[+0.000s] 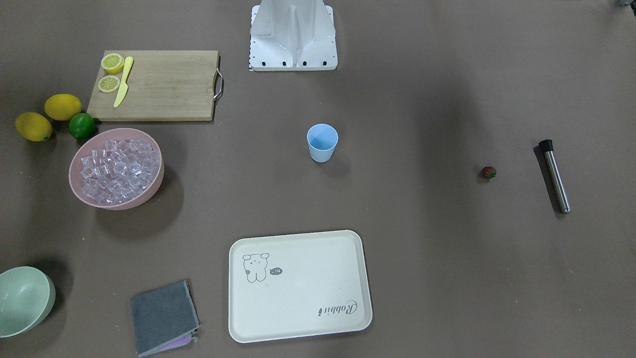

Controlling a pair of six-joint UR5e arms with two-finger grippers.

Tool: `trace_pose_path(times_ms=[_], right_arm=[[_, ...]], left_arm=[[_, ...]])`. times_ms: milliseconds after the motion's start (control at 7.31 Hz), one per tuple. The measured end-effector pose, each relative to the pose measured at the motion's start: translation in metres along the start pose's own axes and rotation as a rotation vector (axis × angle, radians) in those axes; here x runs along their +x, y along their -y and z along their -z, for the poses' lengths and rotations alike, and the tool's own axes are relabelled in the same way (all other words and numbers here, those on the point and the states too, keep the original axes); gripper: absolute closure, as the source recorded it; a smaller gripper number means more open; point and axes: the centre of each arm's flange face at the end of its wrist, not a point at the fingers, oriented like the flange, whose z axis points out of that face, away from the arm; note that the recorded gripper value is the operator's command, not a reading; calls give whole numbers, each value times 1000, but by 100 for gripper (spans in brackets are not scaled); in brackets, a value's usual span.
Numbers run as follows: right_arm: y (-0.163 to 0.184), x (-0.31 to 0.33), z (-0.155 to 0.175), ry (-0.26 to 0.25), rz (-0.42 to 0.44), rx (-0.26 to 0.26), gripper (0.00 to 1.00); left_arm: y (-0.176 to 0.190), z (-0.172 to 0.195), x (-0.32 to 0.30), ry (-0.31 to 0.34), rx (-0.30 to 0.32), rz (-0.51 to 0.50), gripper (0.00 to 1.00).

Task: Mash ice and strawberries in cup

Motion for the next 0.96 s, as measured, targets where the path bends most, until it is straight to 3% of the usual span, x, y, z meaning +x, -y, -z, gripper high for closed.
trace_pose_path(times_ms=[274, 958], right_arm=[[9, -71, -25, 35, 6, 9, 0], [-9, -174, -75, 40, 142, -13, 0]], left_arm=[[4, 1, 1, 0, 1, -1, 2], [12, -1, 4, -3, 1, -10, 2]])
